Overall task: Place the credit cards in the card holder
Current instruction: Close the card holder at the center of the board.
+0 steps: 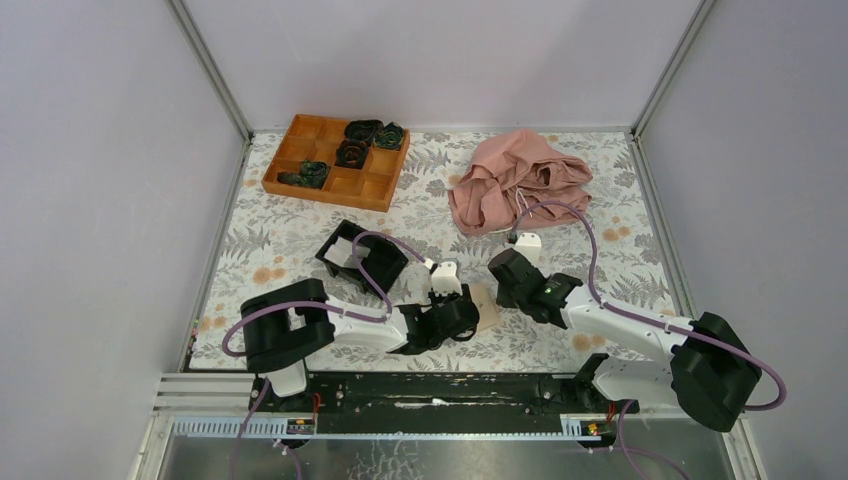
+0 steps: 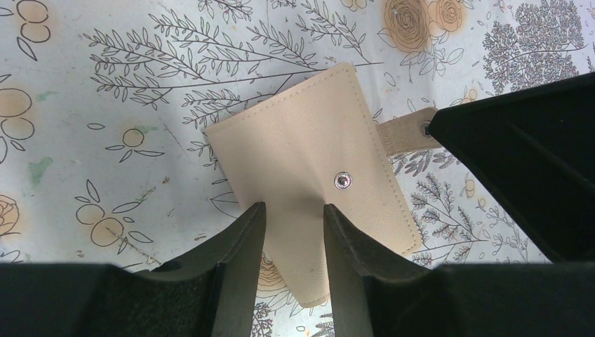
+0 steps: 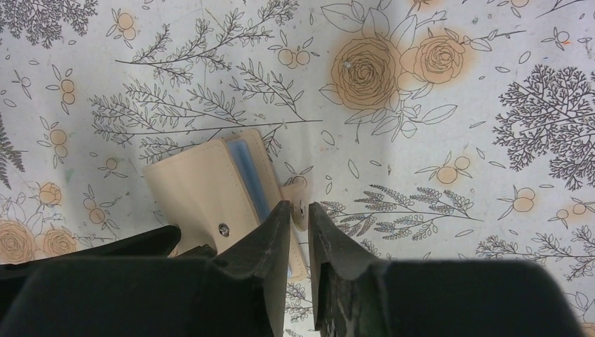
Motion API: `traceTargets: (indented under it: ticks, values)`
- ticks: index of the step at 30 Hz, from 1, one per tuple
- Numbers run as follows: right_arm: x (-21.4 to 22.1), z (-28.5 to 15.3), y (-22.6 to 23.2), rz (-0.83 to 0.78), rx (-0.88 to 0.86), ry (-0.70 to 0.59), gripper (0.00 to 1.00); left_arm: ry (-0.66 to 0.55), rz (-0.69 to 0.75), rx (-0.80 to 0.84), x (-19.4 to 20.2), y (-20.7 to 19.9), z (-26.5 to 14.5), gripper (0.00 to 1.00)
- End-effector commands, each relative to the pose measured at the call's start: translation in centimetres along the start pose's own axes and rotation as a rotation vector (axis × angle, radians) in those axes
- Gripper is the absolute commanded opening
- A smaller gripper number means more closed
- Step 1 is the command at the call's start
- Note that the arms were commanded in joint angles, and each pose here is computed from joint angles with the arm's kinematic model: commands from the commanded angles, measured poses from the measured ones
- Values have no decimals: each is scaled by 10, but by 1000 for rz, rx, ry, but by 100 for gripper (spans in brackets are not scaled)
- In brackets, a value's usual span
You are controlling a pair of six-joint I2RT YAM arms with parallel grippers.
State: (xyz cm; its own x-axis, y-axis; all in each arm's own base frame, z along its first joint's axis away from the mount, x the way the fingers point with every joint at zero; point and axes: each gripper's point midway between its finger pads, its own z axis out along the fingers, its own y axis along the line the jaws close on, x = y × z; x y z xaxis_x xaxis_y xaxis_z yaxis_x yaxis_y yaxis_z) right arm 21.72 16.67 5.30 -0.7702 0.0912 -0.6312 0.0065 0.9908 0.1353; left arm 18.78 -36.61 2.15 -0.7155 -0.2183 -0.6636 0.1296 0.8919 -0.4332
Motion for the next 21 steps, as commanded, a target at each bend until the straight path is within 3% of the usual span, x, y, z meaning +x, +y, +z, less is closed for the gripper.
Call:
traceTargets:
  ticks: [1, 7, 13, 21]
  values:
    - [-7, -1, 9, -6, -26, -23, 21, 69, 99, -105, 25, 34, -1, 44]
    - [-4, 0, 8, -11, -29, -14, 14, 75, 102, -105, 27, 34, 1, 44]
    - [-3, -4, 16, -29, -70, 1, 0, 82, 109, -105, 29, 33, 3, 44]
    - [-9, -13, 28, -61, -112, 2, 0, 77, 120, -81, 27, 27, 6, 44]
